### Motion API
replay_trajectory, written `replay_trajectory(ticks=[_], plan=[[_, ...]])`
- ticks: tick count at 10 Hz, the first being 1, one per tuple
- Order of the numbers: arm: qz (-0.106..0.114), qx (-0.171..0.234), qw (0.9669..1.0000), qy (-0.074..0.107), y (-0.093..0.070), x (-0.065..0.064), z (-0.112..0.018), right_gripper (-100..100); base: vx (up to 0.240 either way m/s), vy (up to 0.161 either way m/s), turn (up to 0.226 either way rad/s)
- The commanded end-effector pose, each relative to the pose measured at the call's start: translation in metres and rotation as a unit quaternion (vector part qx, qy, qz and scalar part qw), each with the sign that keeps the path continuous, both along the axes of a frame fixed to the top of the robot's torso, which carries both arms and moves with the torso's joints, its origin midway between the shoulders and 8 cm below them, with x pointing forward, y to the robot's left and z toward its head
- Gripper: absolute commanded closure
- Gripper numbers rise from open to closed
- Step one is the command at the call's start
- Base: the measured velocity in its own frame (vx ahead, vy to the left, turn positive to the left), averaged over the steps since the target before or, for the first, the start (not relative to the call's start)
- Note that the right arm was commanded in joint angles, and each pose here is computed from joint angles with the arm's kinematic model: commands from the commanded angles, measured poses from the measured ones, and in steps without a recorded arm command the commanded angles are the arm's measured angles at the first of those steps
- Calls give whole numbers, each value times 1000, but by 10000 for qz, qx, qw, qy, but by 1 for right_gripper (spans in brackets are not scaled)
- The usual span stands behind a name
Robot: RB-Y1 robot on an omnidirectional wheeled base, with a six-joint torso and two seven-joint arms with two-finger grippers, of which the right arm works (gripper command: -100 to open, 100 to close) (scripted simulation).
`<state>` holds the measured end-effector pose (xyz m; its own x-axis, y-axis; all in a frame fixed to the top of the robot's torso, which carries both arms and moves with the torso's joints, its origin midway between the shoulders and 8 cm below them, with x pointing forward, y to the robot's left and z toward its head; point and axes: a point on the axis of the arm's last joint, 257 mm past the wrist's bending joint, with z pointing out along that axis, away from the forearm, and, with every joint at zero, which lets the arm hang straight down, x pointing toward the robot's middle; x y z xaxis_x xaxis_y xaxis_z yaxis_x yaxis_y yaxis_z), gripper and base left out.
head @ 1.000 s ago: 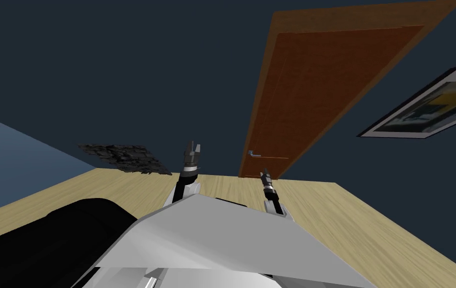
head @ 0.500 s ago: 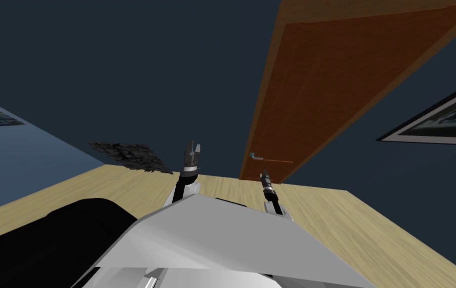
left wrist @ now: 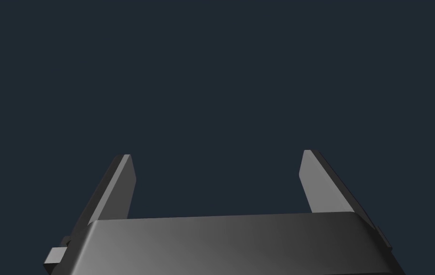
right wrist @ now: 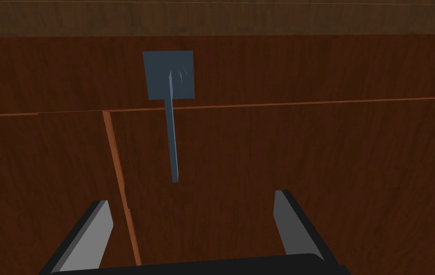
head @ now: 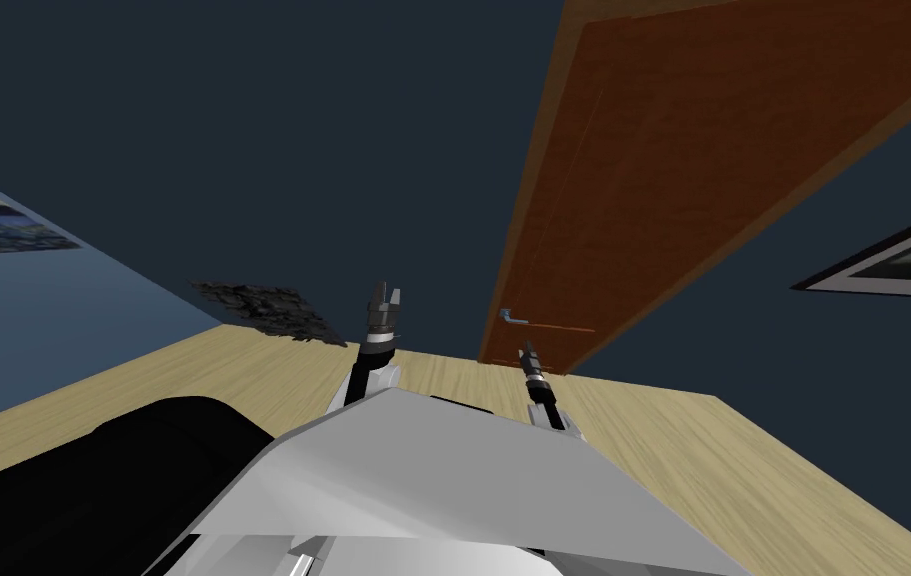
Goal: Pull the door open
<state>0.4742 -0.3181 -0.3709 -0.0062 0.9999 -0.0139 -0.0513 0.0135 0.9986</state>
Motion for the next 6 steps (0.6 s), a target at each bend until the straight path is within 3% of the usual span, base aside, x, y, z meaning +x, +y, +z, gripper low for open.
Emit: replay_trajectory(ticks=[1, 5, 6], plan=[[8, 14, 10000, 53, 0, 0, -4, -100, 72, -31, 62], [28, 56, 9997, 219, -2, -1, -19, -100, 67, -38, 63], [23, 45, 9998, 189, -2, -1, -17, -100, 34, -29, 17]])
